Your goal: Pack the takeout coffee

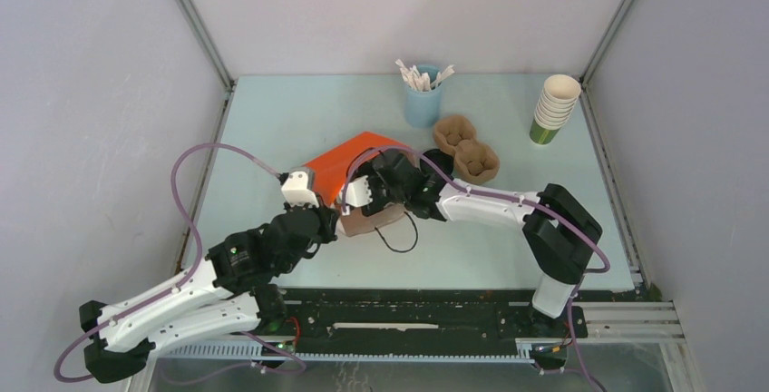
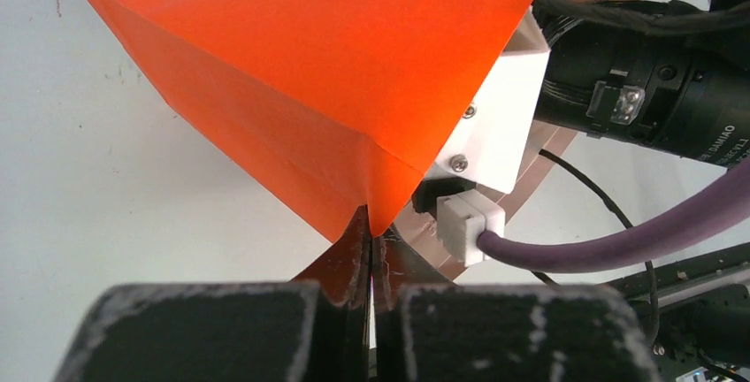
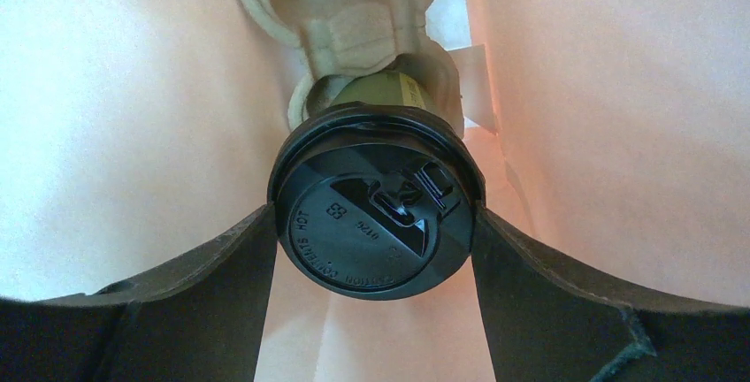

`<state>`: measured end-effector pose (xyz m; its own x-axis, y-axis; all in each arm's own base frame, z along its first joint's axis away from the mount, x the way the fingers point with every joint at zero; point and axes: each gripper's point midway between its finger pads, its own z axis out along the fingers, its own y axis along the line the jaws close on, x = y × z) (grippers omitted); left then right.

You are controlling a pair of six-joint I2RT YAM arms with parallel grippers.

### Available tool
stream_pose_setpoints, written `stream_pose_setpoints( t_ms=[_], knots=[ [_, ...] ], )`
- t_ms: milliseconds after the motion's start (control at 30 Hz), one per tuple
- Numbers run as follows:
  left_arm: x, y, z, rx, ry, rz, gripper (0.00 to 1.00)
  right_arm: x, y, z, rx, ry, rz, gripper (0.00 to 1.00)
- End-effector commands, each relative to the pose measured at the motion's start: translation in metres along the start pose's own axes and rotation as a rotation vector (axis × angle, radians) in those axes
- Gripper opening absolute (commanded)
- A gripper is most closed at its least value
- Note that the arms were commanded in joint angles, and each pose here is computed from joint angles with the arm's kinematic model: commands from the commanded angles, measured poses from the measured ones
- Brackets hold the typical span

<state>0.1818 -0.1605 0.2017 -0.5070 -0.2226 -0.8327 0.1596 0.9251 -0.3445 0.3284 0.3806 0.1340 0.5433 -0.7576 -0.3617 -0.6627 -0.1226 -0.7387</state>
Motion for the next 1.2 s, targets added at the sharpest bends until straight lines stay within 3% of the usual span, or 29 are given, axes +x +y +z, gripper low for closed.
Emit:
stream_pose_setpoints(
  t_ms=[0,167,267,500,1167],
  knots=[
    [-0.001,-0.007,-0.003,0.031,0.009,-0.018,0.00,0.000,-0.001,-0.021,-0.025,0.018,0.106,0.74],
    [-0.003,-0.005,-0.004,0.022,0.004,-0.023,0.00,-0.008,-0.005,-0.035,-0.017,0.007,0.124,0.82],
    [-0.004,-0.004,-0.006,0.022,0.002,-0.029,0.00,-0.010,-0.006,-0.038,-0.020,-0.004,0.126,0.99],
    [-0.002,-0.003,-0.005,0.013,0.007,-0.028,0.00,-0.014,0.006,-0.045,-0.066,0.000,0.123,1.00],
    [-0.017,-0.017,-0.024,0.085,0.024,-0.083,0.00,-0.028,-0.005,-0.092,0.011,0.029,0.265,1.00]
  ],
)
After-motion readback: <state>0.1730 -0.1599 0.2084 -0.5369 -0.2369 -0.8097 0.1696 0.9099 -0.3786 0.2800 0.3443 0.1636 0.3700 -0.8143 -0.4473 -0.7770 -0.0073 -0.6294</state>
